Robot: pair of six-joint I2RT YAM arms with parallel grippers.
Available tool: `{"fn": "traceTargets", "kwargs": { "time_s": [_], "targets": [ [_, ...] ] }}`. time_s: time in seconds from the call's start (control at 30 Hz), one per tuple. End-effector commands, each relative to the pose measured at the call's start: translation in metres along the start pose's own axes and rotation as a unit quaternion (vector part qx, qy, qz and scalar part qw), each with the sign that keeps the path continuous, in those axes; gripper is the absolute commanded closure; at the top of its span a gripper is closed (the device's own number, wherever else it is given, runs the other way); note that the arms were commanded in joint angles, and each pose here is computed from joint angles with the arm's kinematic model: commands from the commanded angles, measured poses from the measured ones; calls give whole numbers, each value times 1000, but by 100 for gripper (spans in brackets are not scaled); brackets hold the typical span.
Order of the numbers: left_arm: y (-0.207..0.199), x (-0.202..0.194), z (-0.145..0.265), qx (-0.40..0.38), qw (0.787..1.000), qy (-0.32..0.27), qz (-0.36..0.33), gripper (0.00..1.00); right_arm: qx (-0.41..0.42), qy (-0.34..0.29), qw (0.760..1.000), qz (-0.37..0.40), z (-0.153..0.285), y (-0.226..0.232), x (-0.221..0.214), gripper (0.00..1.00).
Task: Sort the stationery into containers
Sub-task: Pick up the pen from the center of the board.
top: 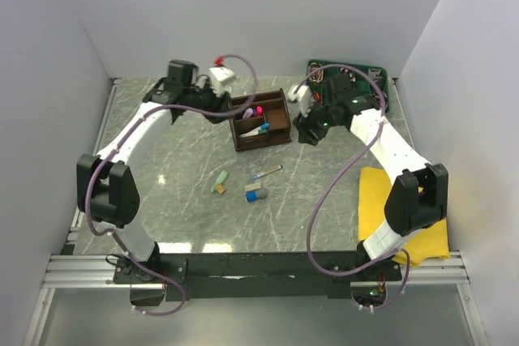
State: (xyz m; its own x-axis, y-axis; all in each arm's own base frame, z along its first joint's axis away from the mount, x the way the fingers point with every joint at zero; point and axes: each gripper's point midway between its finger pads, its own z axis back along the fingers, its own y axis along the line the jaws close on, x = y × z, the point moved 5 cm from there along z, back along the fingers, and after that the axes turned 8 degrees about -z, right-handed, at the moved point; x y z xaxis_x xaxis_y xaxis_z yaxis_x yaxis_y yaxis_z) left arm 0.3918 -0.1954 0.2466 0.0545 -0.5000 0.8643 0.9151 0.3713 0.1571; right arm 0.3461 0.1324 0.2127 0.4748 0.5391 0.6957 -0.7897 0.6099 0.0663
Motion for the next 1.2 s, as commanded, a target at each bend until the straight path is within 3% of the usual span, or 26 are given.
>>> {"fn": "traceTargets", "kwargs": {
  "time_s": [0.0,0.07,0.17,0.23,0.5,0.7,1.17],
  "targets": [
    [53,-63,39,147,959,43,236,47,94,-11,976,194,-21,37,18,42],
    [70,-94,57,178,926,55,327,45,129,5,967,219,-43,50,21,48],
    [78,-119,80,215,890,47,399,38,161,29,951,263,-72,71,30,57],
    [82,-122,89,237,885,30,400,36,173,38,943,281,-90,81,32,57],
    [60,-119,103,237,897,25,373,24,190,87,912,352,-135,108,14,51],
    [57,-114,106,234,899,21,371,15,196,105,905,363,-158,111,5,51],
    [52,-118,105,231,895,22,382,11,198,149,890,384,-184,120,-9,53]
  ]
}}
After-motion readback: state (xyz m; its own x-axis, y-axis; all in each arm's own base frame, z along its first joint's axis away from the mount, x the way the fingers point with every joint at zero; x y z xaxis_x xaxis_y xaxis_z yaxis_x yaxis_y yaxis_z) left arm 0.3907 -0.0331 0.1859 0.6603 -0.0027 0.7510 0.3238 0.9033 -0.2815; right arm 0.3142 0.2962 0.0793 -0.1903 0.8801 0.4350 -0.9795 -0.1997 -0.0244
